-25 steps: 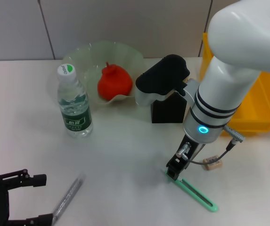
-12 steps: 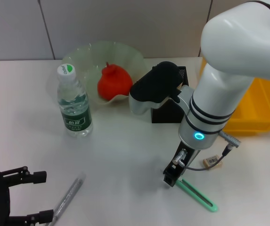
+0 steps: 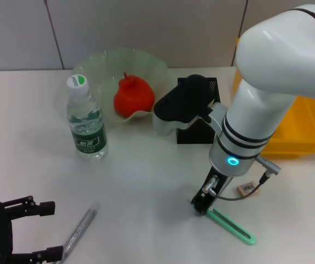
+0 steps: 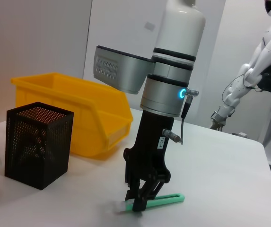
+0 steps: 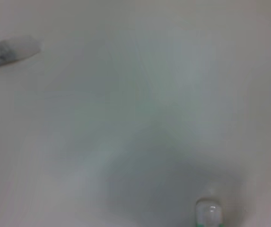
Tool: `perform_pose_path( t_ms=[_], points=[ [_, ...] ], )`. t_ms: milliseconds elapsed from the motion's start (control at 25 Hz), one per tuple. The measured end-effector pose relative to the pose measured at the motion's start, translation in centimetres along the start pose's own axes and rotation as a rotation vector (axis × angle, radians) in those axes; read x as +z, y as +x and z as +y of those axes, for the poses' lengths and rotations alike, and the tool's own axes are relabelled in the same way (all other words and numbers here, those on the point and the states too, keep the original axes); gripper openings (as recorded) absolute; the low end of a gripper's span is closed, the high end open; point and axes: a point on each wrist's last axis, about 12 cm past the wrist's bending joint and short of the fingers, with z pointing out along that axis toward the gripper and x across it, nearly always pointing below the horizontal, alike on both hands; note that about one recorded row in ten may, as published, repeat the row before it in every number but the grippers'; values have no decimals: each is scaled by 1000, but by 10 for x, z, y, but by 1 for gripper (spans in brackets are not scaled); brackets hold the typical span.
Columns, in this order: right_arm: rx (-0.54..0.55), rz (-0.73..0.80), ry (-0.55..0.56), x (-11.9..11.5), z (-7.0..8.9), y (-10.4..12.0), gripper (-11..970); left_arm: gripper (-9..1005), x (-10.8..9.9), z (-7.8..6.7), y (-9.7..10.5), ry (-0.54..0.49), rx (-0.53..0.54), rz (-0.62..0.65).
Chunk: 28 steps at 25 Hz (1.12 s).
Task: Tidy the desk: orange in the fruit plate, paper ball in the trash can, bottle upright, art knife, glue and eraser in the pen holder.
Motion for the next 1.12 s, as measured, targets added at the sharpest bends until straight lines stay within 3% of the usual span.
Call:
perform_pose_path(
  t_ms=[280, 360, 400, 440, 520, 560, 760, 920, 1120],
  points=[
    [-38, -41, -9, -11, 5, 0, 184, 822, -1, 0, 0, -6, -3, -3],
    [-33, -150, 12, -41, -1, 0, 166, 821, 0, 0, 0, -4, -4, -5],
    [-33, -150, 12, -41, -1, 0, 166, 821, 0, 0, 0, -4, -4, -5],
    [-15, -245, 44, -66, -12, 1, 167, 821, 0, -1, 1, 7, -12, -15],
    [-8, -293, 62, -78, -16, 2, 168, 820, -1, 0, 1, 1, -13, -21],
    [-1, -388, 110, -101, -24, 4, 171, 820, -2, 0, 1, -6, -14, -27],
    [13, -610, 210, -138, -44, 9, 186, 818, -7, 2, -1, -38, -13, -49],
    [8, -696, 247, -141, -51, 7, 198, 817, -6, 3, -2, -41, -13, -53],
    [5, -785, 271, -127, -65, 0, 214, 815, 2, 9, -10, -29, -4, -70]
  ],
)
